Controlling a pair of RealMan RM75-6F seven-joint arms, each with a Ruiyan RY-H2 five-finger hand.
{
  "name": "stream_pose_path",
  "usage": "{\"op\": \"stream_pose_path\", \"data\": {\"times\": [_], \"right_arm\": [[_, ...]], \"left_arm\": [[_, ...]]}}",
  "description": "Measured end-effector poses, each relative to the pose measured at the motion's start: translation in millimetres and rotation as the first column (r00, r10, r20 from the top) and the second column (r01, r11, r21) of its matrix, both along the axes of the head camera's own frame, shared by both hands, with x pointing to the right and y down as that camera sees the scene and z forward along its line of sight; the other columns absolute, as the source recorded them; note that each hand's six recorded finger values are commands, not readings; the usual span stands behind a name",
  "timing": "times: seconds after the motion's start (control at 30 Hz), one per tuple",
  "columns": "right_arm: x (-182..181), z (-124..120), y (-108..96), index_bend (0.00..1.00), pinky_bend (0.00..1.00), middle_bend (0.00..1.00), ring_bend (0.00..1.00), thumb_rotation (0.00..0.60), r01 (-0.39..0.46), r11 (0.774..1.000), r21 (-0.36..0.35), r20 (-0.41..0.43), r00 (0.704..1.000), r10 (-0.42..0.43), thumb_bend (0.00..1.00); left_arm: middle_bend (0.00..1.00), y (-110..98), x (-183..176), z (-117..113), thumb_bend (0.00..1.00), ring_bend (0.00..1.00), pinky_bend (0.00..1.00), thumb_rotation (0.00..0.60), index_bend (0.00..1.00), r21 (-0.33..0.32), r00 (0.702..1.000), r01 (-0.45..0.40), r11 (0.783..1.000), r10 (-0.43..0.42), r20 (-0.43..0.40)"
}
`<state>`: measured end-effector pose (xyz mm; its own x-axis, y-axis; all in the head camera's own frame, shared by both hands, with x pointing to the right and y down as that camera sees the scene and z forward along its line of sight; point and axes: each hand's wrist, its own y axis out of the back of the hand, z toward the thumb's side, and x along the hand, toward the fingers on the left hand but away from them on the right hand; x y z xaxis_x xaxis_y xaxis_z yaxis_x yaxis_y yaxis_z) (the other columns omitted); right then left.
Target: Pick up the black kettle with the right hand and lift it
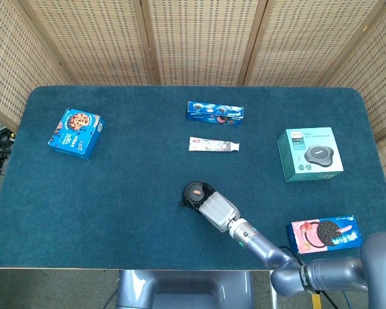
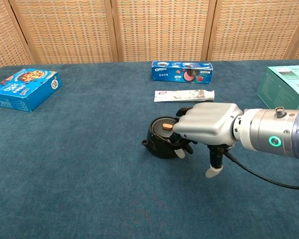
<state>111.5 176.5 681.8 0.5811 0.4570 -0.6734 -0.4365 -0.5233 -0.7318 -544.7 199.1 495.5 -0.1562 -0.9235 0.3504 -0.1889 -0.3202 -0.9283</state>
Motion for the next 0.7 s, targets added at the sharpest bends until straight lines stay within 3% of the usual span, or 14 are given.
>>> {"op": "stream_pose_path", "data": {"times": [0.27, 0.43, 0.7], "right_arm": [[-2, 7, -4, 0.53, 0.00, 0.55, 0.48, 0.600, -0.005, 1.000, 0.007, -0.028, 1.000, 0.005, 0.00], [-4, 8, -6, 0.66, 0.00, 0.69, 0.56, 0.600, -0.011, 1.000, 0.010, -0.028, 1.000, 0.011, 0.00], [-10, 0, -13, 0.80, 0.00, 0.79, 0.62, 0.600, -0.041, 0.999, 0.013, 0.015, 0.999, 0.041, 0.00]], "left_arm": [[0.00, -1, -2, 0, 0.00, 0.00, 0.00, 0.600, 0.00, 0.001, 1.000, 0.003, 1.000, -0.003, -0.003], [0.00, -1, -3, 0, 0.00, 0.00, 0.00, 0.600, 0.00, 0.000, 1.000, 0.006, 1.000, -0.006, -0.005], [0.00, -1, -3, -1, 0.00, 0.00, 0.00, 0.600, 0.00, 0.001, 1.000, 0.007, 1.000, -0.007, -0.009]]}}
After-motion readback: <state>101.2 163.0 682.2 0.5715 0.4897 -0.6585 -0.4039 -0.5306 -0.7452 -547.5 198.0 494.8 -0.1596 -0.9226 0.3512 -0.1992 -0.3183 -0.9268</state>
